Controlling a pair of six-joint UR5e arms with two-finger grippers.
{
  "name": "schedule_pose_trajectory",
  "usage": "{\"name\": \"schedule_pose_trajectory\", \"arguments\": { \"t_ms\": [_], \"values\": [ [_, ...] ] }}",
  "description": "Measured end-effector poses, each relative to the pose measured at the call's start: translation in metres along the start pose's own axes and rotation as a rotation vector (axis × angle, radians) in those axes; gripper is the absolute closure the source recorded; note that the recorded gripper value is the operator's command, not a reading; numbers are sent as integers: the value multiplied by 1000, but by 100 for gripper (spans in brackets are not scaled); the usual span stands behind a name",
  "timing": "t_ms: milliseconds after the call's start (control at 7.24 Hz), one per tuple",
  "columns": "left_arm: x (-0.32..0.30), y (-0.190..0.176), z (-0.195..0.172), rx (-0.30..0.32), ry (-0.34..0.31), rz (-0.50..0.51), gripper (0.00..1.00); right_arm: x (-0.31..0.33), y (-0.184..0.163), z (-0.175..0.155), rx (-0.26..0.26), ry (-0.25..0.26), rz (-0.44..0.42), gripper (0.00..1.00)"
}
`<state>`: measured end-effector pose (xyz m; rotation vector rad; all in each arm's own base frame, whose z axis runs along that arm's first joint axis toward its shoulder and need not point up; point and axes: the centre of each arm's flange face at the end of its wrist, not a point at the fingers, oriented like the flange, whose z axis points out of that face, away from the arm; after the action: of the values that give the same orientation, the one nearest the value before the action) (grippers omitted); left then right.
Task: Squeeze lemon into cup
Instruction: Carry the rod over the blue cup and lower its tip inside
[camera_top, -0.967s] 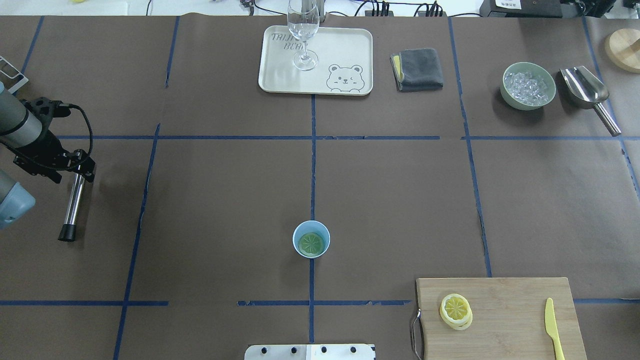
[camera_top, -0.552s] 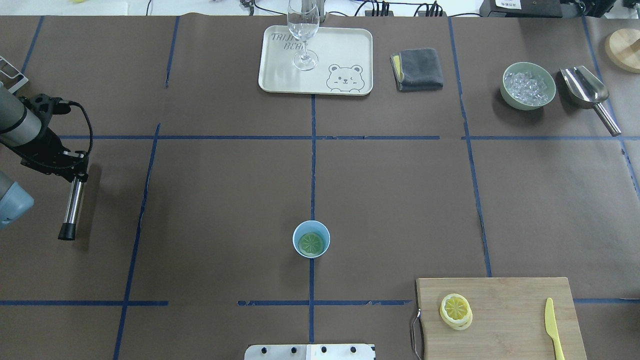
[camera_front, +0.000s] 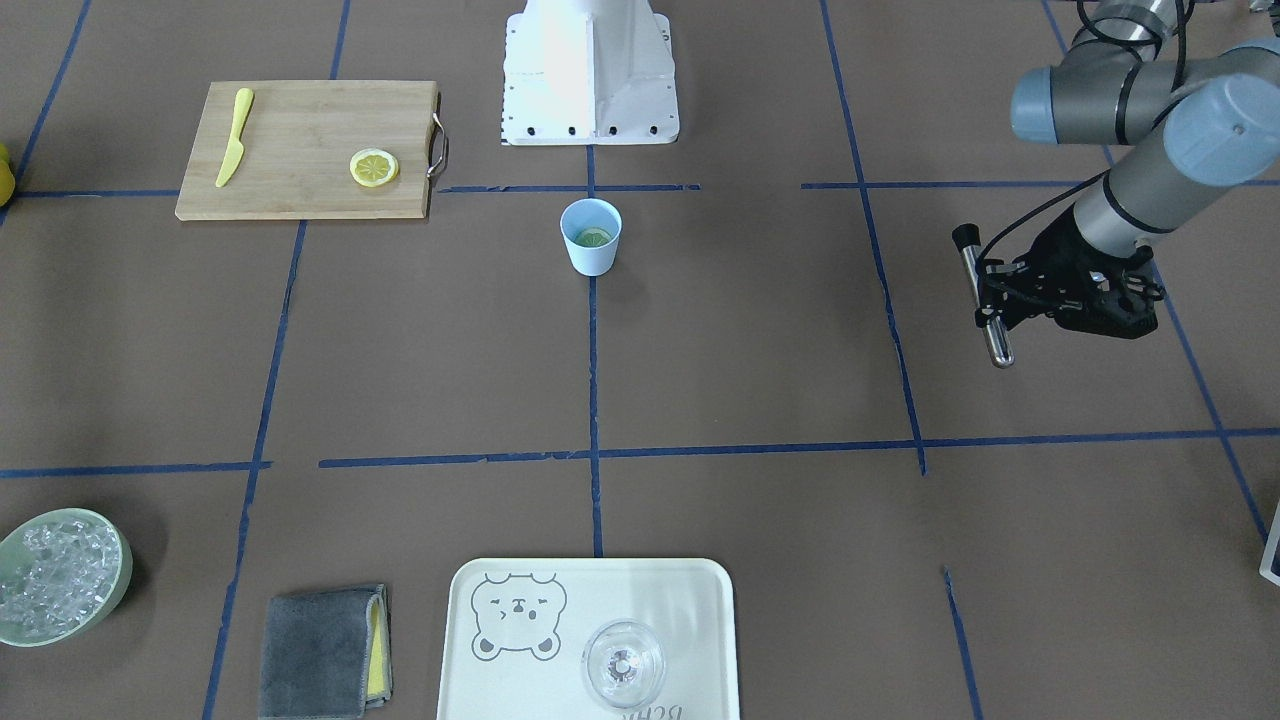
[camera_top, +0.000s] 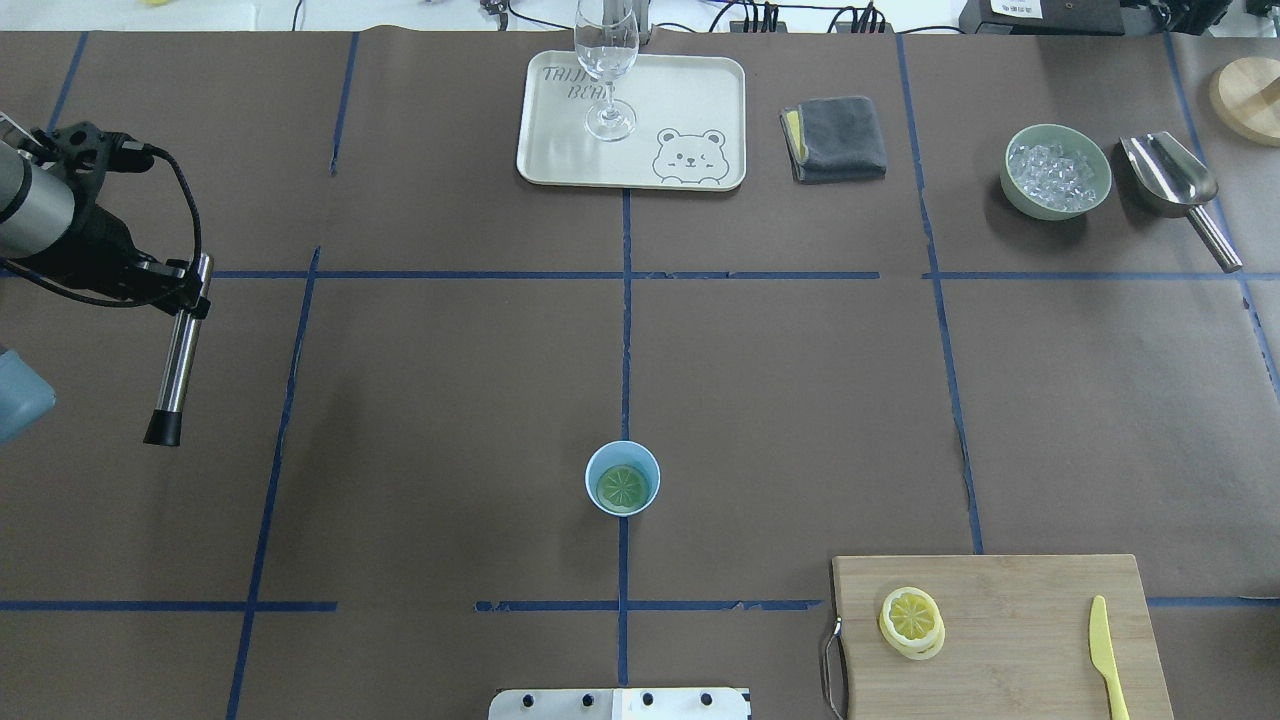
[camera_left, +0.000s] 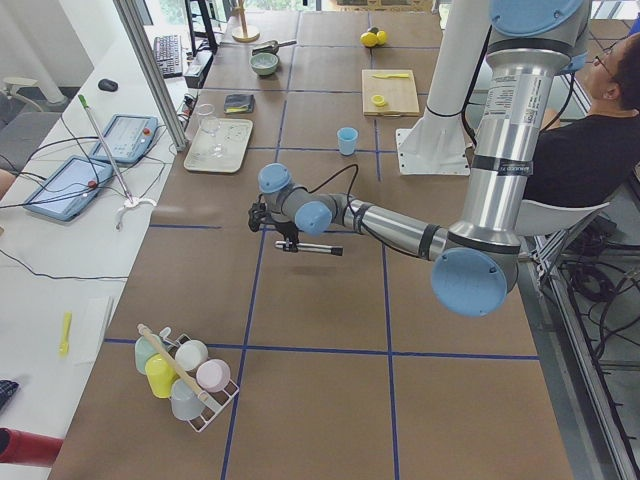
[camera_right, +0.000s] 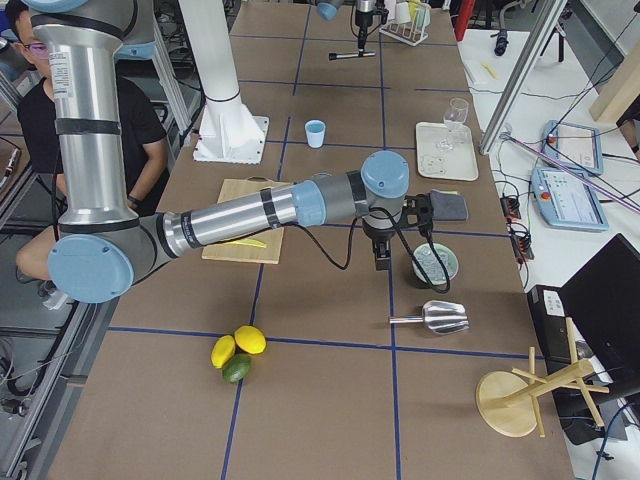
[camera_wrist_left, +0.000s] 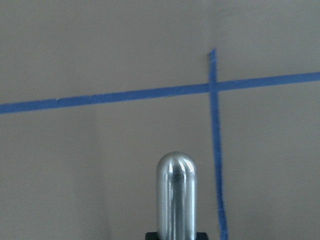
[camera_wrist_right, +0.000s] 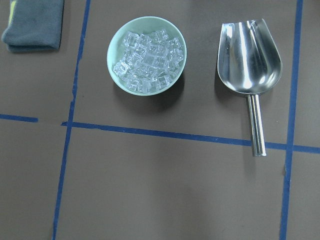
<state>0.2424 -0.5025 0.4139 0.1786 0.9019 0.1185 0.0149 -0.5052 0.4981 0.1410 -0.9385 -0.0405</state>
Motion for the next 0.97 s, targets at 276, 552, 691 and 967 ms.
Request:
{"name": "schedule_pose_trajectory", "arguments": {
  "t_ms": [276, 552, 691, 967],
  "values": [
    [56, -19, -53, 204, -14, 72, 100, 1, 10, -3, -1, 0, 14, 0],
    [129, -18, -64, 356, -1, 42, 100, 10, 25, -6, 1, 6, 37, 0],
    [167, -5, -65, 426, 21, 3, 100, 17, 33, -8, 3, 10, 53, 0],
    [231, 35, -85, 534, 116, -41, 100, 28, 44, -7, -3, 15, 78, 0]
  ]
}}
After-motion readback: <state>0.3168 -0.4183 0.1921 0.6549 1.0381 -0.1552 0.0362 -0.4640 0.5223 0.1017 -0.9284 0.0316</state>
